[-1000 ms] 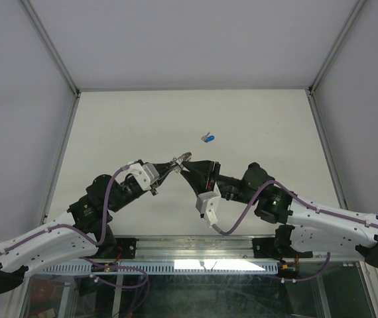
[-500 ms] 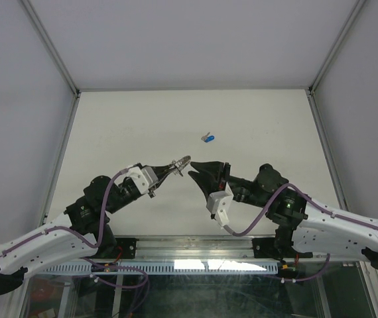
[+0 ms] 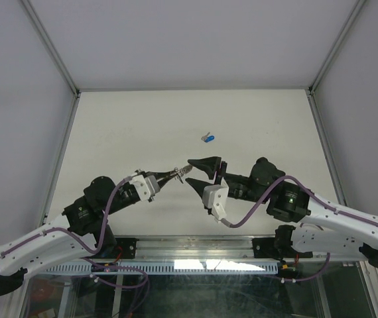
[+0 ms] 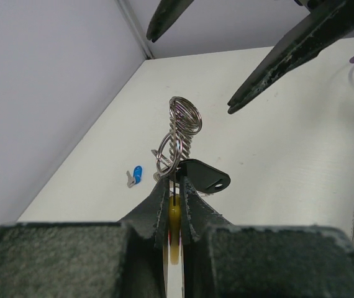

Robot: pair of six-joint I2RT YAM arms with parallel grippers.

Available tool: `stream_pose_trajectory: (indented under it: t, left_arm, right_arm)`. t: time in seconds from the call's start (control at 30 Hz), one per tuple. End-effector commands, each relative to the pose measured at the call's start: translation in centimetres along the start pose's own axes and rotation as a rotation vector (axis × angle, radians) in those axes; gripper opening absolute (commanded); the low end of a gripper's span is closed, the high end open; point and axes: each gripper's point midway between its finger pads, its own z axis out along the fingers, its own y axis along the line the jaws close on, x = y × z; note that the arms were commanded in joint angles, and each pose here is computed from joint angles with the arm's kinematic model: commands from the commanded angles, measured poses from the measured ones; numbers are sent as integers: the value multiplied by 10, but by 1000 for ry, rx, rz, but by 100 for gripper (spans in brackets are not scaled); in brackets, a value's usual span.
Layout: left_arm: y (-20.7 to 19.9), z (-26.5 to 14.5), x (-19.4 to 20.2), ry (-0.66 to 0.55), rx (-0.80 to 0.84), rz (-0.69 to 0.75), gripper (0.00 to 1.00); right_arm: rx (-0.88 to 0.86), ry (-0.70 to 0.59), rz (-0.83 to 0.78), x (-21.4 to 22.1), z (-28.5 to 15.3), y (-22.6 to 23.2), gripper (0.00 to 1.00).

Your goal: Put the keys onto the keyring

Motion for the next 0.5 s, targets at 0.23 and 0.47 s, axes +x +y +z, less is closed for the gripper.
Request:
stream_pose_trajectory:
  t: [0.23, 0.47]
  left_arm:
    - [4, -2, -36, -84, 40, 85, 0]
    - [5, -2, -37, -83, 39, 88, 0]
  right_arm:
    - [-109, 8, 41, -10, 4, 7, 54]
    - [-116, 17, 31, -8, 6, 9, 53]
